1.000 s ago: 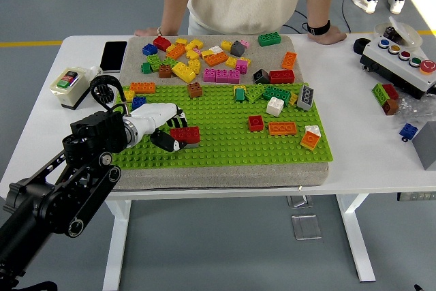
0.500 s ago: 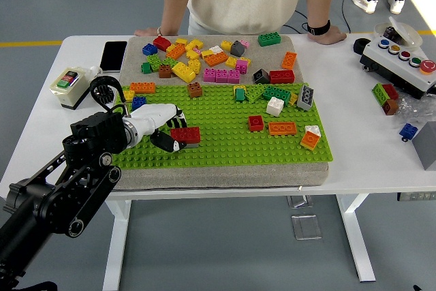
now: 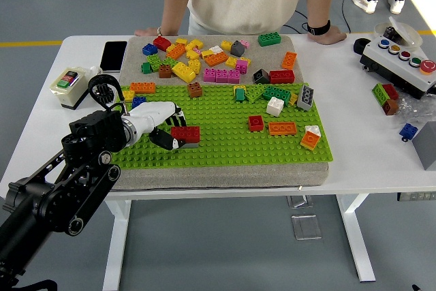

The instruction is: Pick up the brick,pile it on top of brick,press brick,pick up the brick,pile it on top of brick,press brick

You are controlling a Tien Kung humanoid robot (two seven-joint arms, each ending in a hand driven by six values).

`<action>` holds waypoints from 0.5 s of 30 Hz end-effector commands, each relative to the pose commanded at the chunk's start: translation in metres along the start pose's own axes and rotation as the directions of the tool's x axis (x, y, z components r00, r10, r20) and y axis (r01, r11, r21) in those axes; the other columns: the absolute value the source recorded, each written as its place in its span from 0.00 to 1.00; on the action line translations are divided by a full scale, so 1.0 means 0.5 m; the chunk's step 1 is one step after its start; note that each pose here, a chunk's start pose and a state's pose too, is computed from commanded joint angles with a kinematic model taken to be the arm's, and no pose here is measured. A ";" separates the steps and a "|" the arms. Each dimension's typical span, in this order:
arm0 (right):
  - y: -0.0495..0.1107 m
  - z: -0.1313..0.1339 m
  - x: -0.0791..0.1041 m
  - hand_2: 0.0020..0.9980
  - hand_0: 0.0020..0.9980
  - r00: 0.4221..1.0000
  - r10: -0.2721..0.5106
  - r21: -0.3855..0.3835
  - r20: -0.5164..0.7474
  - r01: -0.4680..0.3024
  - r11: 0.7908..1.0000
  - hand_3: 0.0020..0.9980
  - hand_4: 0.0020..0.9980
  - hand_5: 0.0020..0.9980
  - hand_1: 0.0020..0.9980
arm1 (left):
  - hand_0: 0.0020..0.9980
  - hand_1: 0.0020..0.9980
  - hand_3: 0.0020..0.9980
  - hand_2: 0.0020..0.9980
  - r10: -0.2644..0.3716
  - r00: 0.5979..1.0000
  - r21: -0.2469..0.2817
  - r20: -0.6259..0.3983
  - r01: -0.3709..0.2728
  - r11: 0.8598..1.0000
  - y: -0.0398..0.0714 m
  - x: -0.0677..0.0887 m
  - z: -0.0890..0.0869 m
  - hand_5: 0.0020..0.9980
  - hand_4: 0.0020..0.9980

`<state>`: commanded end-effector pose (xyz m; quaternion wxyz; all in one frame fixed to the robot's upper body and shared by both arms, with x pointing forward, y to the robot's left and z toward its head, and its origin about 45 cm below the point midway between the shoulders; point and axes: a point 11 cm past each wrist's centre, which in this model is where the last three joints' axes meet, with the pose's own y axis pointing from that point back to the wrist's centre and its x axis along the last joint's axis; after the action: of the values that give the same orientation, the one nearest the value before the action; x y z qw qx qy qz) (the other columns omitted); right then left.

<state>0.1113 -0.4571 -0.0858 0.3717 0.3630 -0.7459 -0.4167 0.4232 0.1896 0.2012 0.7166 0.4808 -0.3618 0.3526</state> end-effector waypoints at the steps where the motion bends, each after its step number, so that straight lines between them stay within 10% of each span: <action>1: 0.000 0.000 0.000 0.73 0.76 1.000 0.000 0.000 0.000 0.000 1.000 0.72 1.00 0.64 0.68 | 0.77 0.69 0.59 0.66 0.000 1.000 0.000 0.000 0.000 1.000 0.000 0.000 0.000 0.26 0.75; 15: 0.000 -0.001 -0.001 0.73 0.75 1.000 -0.002 0.001 0.003 0.002 1.000 0.72 1.00 0.64 0.68 | 0.77 0.69 0.60 0.66 -0.001 1.000 -0.015 0.003 0.001 1.000 0.004 0.007 0.005 0.26 0.75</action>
<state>0.1121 -0.4570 -0.0857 0.3702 0.3633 -0.7463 -0.4172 0.4227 0.1885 0.2058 0.7198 0.4764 -0.3650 0.3488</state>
